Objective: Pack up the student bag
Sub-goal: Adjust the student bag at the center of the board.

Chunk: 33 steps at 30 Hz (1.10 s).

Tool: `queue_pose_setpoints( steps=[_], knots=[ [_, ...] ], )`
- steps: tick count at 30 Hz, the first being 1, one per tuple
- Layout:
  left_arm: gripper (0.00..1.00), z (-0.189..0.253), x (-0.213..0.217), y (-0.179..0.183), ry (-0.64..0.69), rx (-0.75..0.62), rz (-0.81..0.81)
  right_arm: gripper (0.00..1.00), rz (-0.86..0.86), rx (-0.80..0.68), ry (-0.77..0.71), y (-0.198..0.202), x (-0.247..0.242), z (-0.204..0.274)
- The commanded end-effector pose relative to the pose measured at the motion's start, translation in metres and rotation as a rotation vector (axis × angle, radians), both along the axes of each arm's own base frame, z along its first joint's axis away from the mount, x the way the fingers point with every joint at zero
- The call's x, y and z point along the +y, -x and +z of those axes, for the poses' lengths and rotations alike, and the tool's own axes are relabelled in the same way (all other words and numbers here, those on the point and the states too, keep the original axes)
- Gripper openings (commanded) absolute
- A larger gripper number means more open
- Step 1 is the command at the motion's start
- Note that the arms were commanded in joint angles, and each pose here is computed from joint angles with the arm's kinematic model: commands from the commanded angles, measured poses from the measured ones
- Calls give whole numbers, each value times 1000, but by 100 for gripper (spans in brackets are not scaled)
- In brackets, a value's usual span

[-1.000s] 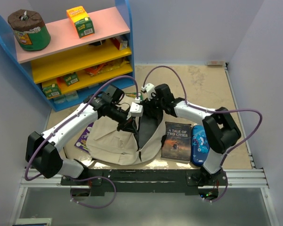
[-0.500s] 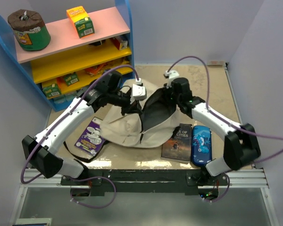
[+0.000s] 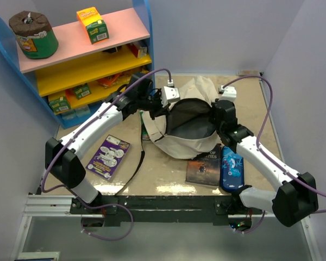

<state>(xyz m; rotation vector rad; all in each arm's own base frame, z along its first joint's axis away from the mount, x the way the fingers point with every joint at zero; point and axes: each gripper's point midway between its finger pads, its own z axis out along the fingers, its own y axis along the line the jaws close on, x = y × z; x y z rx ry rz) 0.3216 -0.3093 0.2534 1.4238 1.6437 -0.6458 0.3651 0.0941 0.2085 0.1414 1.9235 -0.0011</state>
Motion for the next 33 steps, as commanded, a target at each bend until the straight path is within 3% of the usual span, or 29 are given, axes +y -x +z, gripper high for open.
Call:
queue_pose_setpoints(
  steps=[1, 2, 5, 8, 10, 14, 19, 23, 27, 30, 33],
  knots=[
    [0, 2, -4, -28, 20, -81, 59, 0, 2, -51, -104, -7, 12, 20],
    [0, -4, -4, -30, 18, -78, 65, 3, 16, -45, -123, -6, 16, 18],
    [0, -19, 1, -33, 2, -59, 87, 27, 42, -1, -182, -2, 26, 12],
    [0, -29, 9, -36, 4, -26, 109, 62, 5, 102, -189, 3, 23, -3],
    [0, -32, 12, -36, 15, -6, 109, 98, -41, 156, -201, 11, 17, -10],
    [0, -36, 19, -34, 16, 6, 119, 99, -122, 195, -234, 30, 2, -13],
    [0, -32, 28, -39, 38, 9, 151, 98, -151, 482, -242, 69, 0, -63],
    [0, -31, 44, -52, 58, 25, 216, 99, -111, 451, -323, 89, 3, -71],
    [0, -39, 47, -41, 52, 46, 181, 99, -109, 433, -317, 100, -3, -77],
    [0, -39, 49, -34, 60, 51, 170, 98, -132, 496, -289, 102, -4, -90],
    [0, -36, 52, -30, 59, 41, 169, 99, -104, 561, -355, 107, 11, -98]
  ],
)
